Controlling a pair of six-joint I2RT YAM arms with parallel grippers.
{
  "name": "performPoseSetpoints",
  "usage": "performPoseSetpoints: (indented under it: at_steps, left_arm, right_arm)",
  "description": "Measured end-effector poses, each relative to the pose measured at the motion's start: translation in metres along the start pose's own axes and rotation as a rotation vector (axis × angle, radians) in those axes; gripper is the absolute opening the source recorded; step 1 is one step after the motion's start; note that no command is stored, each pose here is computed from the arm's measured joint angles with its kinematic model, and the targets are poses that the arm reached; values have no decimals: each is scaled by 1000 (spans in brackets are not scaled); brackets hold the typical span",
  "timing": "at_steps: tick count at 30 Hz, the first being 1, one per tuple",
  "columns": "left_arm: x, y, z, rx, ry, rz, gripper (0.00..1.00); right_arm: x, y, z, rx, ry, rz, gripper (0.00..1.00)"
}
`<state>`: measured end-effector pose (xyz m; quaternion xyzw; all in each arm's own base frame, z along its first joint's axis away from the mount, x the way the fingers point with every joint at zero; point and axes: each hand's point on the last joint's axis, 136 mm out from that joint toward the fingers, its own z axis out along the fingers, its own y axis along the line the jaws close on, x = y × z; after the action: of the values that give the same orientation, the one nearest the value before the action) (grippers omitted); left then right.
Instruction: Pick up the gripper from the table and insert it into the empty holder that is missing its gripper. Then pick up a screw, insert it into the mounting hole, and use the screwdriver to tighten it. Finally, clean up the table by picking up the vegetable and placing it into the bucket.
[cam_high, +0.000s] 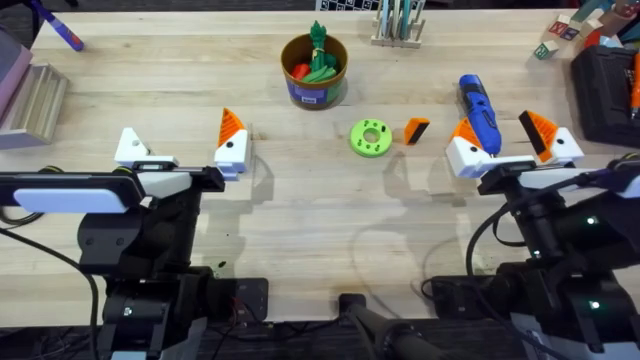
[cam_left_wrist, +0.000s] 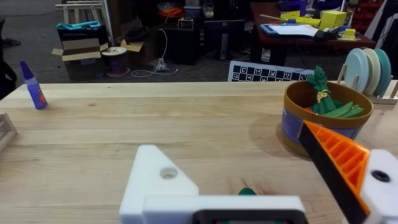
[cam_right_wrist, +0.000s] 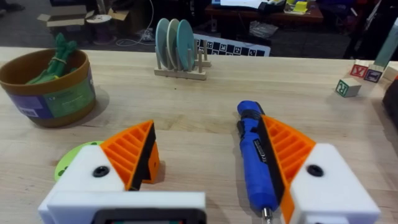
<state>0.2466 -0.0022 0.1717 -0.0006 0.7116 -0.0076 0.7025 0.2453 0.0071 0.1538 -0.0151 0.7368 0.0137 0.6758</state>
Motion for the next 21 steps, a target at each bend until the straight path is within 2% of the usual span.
performPoseSetpoints:
  at_steps: [13, 18, 21]
  left_arm:
    - [-1, 0, 0, 0, -3, 0, 985]
    - [-13, 0, 0, 1, -52, -4, 985]
    - [-19, 0, -1, 1, -64, -8, 985]
  right_arm:
    - [-2, 0, 0, 2, -8, -1, 993]
    - [-40, -1, -3, 6, -164, -10, 992]
    - [-54, -1, -6, 6, -207, -11, 991]
